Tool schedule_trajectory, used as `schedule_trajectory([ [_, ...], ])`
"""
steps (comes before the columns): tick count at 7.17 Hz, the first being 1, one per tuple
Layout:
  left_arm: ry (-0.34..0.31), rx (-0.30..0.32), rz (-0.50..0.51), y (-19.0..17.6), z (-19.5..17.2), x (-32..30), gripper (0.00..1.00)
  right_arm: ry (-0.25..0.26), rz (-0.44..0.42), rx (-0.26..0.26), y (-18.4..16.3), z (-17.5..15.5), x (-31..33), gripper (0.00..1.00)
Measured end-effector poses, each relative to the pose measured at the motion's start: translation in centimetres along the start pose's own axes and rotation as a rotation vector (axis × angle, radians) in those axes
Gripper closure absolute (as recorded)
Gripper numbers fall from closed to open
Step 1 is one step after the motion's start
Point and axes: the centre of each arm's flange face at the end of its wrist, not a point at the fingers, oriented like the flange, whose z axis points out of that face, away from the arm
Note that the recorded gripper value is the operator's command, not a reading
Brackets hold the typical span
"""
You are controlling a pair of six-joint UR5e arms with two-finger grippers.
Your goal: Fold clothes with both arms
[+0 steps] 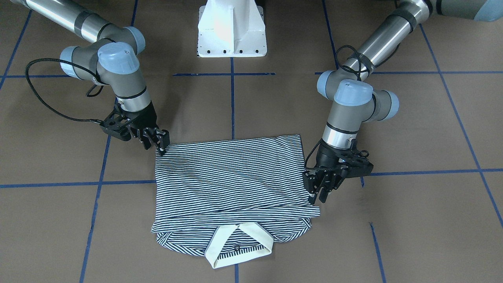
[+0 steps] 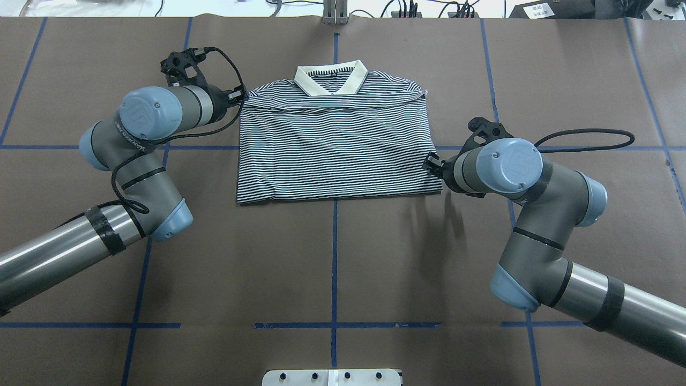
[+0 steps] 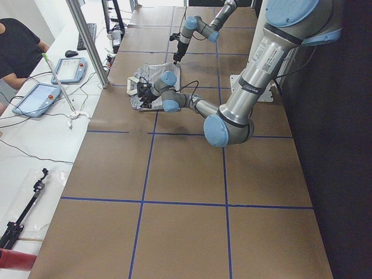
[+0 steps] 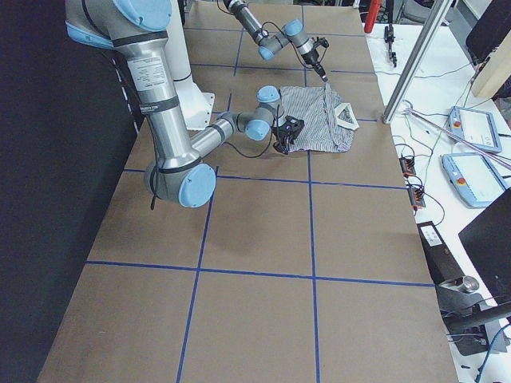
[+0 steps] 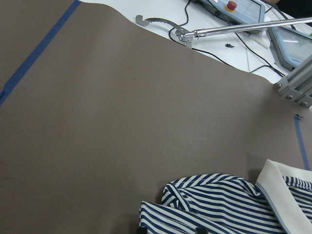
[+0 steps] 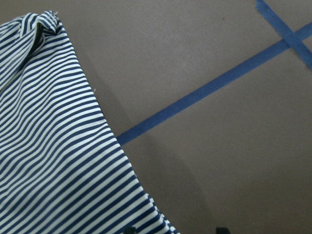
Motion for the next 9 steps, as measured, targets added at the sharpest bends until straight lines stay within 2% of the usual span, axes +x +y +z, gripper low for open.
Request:
schedule_trajectory([
  [1,-0.002,0.0,0.0,0.0,0.0,-0.1,0.56,0.003,-0.003,-0.002,0.3,0.2,0.0,0.55],
  [2,-0.003,0.0,0.001,0.0,0.0,-0.2,0.57,0.006,-0.004,-0.003,0.4,0.4,-0.1,0.7],
  [3,-0.005,0.0,0.001,0.0,0.1,-0.4,0.57,0.008,-0.004,-0.005,0.5,0.6,-0.1,1.0],
  [7,-0.004,0.001,0.001,0.0,0.0,-0.5,0.57,0.001,-0.006,-0.009,0.6,0.1,0.5,1.0],
  [9,0.0,0.001,0.0,-0.1,-0.2,-0.3,0.57,-0.017,-0.01,-0.04,2.5,-3.5,4.2,1.0],
])
